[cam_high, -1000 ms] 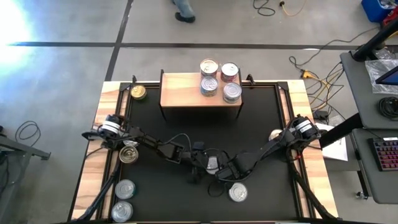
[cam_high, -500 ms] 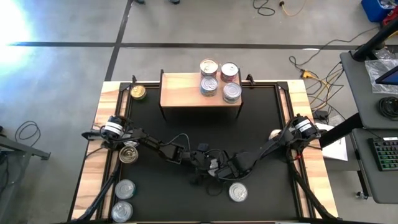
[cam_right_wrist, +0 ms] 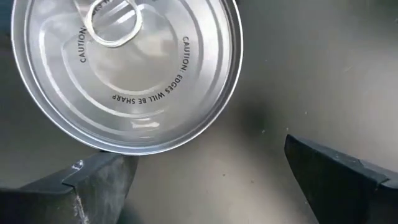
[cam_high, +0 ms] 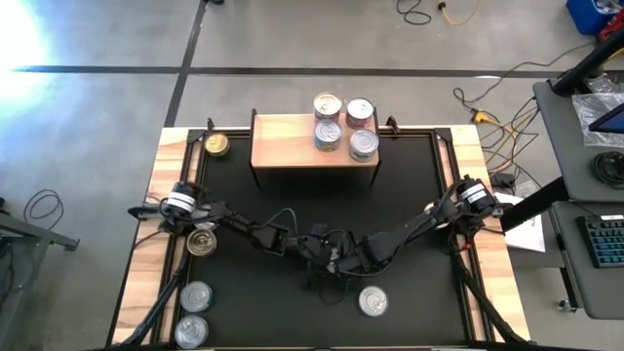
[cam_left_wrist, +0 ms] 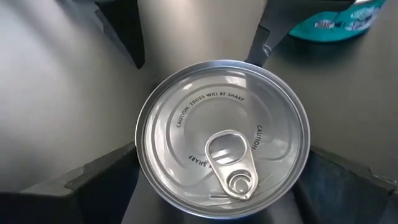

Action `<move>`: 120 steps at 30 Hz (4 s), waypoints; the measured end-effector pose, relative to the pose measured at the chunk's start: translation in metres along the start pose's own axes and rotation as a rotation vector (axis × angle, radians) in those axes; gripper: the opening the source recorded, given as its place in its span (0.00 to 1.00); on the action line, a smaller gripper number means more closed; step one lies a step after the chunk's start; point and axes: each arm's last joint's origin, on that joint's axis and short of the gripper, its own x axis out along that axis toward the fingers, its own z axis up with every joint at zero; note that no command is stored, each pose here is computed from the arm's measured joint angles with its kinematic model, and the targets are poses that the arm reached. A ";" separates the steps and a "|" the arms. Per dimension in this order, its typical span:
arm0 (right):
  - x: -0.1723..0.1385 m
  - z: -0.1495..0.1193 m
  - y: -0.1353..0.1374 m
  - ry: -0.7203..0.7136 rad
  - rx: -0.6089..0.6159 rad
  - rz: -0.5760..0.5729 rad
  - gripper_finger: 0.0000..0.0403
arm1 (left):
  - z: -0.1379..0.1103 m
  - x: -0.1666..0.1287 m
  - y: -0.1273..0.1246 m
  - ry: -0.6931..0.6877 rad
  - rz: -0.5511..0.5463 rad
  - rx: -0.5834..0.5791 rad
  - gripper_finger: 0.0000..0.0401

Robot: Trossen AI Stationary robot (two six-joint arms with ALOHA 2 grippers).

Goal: Stack canned seafood by type on shelf
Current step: Put the blue tuna can on the shelf

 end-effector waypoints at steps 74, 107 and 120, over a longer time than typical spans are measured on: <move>-0.193 0.147 -0.134 -0.728 -0.186 0.065 0.53 | 0.037 -0.218 0.144 -0.088 0.677 -0.439 0.95; -0.072 0.287 -0.180 -0.498 -0.346 0.205 0.03 | -0.029 -0.224 0.216 -0.019 0.512 -0.505 0.99; -0.072 0.281 -0.181 -0.448 -0.411 0.111 0.03 | -0.026 -0.236 0.210 0.021 0.524 -0.555 1.00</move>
